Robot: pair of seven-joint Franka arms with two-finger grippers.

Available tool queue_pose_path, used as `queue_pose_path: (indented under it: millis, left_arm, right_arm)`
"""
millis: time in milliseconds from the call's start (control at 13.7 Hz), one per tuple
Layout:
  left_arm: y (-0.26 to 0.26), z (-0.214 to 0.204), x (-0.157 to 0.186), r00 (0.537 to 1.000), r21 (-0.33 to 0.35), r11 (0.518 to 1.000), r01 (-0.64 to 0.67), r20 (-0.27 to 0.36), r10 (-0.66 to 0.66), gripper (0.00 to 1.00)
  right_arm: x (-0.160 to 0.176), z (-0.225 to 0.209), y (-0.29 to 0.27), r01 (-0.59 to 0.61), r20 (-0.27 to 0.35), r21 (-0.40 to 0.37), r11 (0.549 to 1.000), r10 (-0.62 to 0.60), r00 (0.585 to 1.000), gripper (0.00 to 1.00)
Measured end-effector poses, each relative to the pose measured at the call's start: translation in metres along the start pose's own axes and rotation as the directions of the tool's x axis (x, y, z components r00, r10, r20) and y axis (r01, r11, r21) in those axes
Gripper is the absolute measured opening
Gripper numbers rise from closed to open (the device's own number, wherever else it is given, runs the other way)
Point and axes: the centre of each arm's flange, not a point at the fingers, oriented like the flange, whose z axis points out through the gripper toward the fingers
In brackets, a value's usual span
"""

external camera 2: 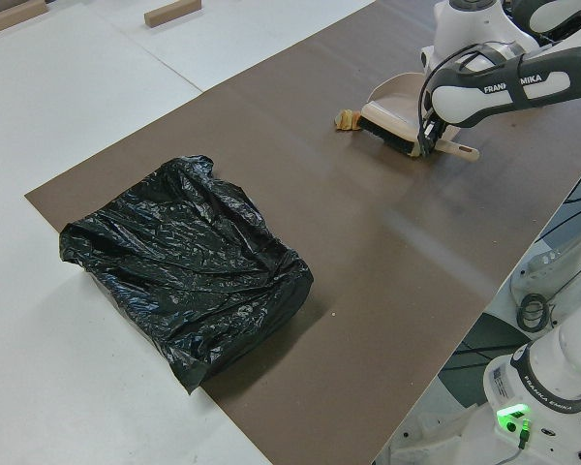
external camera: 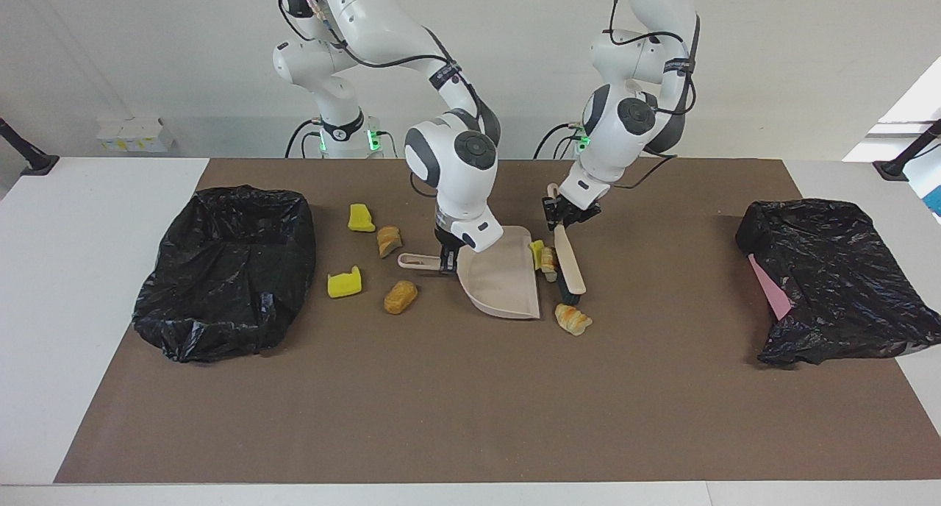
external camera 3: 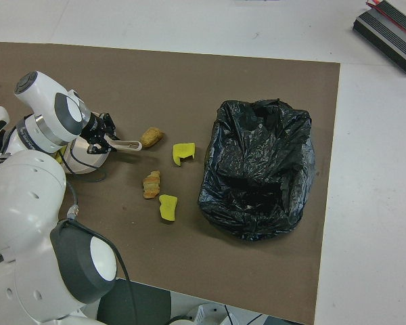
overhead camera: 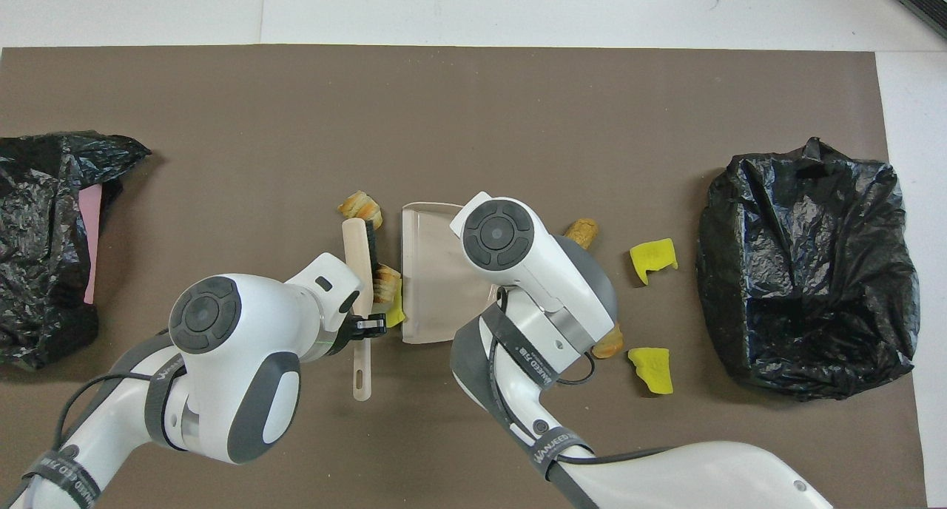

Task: Sweep and dump trash in bin
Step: 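Sweep debris into the dustpan with the left gripper's brush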

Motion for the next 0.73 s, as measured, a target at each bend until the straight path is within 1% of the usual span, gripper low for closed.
queue_pose_path:
  millis: [146,365,583,729]
  left_arm:
    - [0.009,-0.008,0.010,1.000,-0.024,1.000,0.006,-0.014,-0.006,0.26]
    - [0.017,-0.026,0.021,0.999,-0.052,0.999,0.013,-0.028,-0.015,0.26]
    - [-0.003,-0.047,0.042,0.996,-0.070,0.996,0.063,-0.059,-0.067,0.26]
    - [-0.025,-0.055,0.053,0.993,-0.063,0.993,0.097,-0.059,-0.100,0.26]
  right_arm:
    - [0.008,-0.004,-0.005,0.044,0.034,-0.036,0.998,-0.042,0.999,0.33]
    - [0.013,-0.007,-0.008,0.079,0.066,-0.065,0.995,-0.075,0.995,0.33]
    - [0.017,-0.009,-0.013,0.108,0.089,-0.083,0.991,-0.100,0.991,0.33]
    - [0.020,-0.011,-0.019,0.117,0.124,-0.089,0.989,-0.105,0.987,0.33]
